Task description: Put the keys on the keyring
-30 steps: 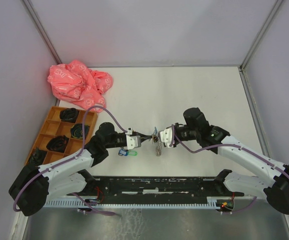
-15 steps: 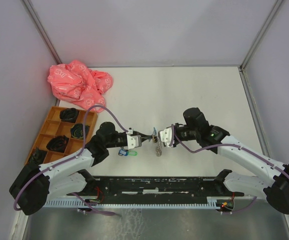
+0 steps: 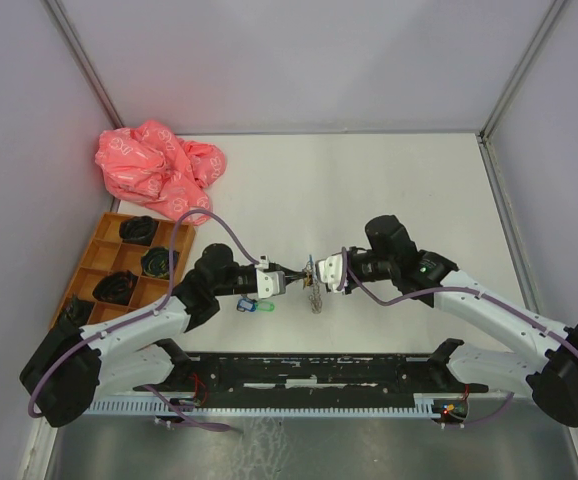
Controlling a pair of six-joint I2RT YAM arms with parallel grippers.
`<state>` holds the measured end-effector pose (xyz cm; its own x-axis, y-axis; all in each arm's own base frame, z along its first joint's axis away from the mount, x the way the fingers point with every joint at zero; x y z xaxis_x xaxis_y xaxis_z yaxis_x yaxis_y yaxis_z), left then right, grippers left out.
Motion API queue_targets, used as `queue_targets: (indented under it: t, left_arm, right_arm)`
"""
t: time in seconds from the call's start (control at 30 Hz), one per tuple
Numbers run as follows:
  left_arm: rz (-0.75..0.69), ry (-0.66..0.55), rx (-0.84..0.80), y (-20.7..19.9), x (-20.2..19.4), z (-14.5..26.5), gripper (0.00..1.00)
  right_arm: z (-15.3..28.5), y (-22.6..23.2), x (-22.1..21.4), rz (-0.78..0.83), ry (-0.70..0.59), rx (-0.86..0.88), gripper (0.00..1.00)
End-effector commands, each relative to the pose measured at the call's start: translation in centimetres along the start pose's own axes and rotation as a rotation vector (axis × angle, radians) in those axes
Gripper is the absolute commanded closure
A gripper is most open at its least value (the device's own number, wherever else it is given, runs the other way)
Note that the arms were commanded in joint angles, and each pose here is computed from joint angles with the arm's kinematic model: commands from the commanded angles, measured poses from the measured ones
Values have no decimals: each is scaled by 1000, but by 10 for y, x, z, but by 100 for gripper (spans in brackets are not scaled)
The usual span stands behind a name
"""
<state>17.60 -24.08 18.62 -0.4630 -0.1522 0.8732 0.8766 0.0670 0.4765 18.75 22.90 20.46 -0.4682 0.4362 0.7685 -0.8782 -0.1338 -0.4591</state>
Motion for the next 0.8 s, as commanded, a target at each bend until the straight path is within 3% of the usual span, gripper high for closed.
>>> queue_targets:
  t: [0.0, 0.47, 0.77]
  left_arm:
    - [-82, -79, 21, 16, 26, -7, 97]
    - [-48, -60, -15, 16, 36, -6, 97]
    - [91, -40, -50, 14, 47, -4, 97]
  right_arm:
    - [0, -16, 23, 54, -65, -39, 99]
    - [-2, -16, 23, 97, -10, -17, 99]
    - [1, -12, 25, 159, -14, -17, 99]
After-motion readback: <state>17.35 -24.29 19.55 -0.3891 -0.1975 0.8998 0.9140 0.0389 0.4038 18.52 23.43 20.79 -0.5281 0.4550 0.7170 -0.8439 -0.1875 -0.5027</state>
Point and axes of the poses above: each gripper's point midway between its finger pads, its own z axis back along the fingers, its own y axis along the line the jaws close on, x = y × z, the point moved 6 cm from there along z, back along the fingers, and after that the axes turned 2 degrees about -z, right-handed, at the moved point
